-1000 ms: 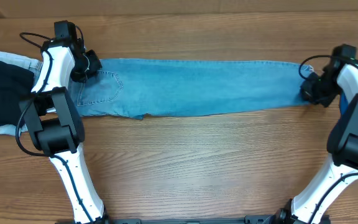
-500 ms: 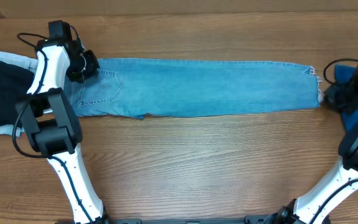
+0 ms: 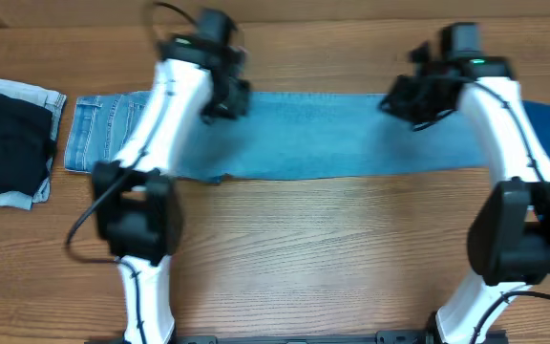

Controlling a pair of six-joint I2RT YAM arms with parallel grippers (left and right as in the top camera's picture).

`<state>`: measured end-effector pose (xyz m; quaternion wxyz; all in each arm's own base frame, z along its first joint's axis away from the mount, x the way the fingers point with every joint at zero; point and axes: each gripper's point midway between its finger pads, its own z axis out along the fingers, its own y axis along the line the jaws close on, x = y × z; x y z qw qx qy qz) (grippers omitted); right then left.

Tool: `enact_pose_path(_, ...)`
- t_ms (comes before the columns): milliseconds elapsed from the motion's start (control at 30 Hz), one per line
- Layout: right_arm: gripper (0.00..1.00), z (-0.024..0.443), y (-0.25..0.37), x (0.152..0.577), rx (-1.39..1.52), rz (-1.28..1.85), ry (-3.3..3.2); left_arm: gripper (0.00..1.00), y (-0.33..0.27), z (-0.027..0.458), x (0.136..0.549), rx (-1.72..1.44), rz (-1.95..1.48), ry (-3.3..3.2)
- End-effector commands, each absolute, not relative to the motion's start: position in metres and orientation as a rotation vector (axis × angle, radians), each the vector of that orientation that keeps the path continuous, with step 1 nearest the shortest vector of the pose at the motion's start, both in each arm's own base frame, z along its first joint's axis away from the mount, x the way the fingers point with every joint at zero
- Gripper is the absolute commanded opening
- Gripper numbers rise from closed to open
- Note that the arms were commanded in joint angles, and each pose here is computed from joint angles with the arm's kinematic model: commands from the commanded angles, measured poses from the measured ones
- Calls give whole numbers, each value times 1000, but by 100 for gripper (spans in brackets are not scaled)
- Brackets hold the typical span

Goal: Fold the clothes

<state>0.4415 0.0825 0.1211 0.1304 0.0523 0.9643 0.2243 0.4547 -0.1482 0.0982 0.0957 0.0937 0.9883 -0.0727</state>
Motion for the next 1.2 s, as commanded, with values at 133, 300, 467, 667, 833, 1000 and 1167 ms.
enact_pose_path(133, 25, 43, 165, 401, -106, 641, 3045, 7, -186, 19, 405, 613, -85, 3134)
enact_pose_path(300, 22, -5, 159, 389, -87, 523, 3165, 8, -179, 12, 405, 606, -34, 3148)
enact_pose_path(467, 18, -34, 98, 390, 116, 182, 3236, 8, -136, 13, 411, 578, 195, 3164)
enact_pose_path(667, 18, -34, 12, 388, 433, -16, 3242, 9, -75, 17, 406, 424, 264, 3273)
enact_pose_path(833, 18, -32, -42, 379, 712, 38, 3223, 9, -17, 19, 404, 202, 251, 3342)
enact_pose_path(1000, 25, -29, -28, 381, 668, 301, 3226, 7, 29, 19, 403, -33, 233, 3357)
enact_pose_path(1167, 39, -15, 1, 392, 529, 452, 3195, 5, 58, 28, 391, -198, 139, 3385)
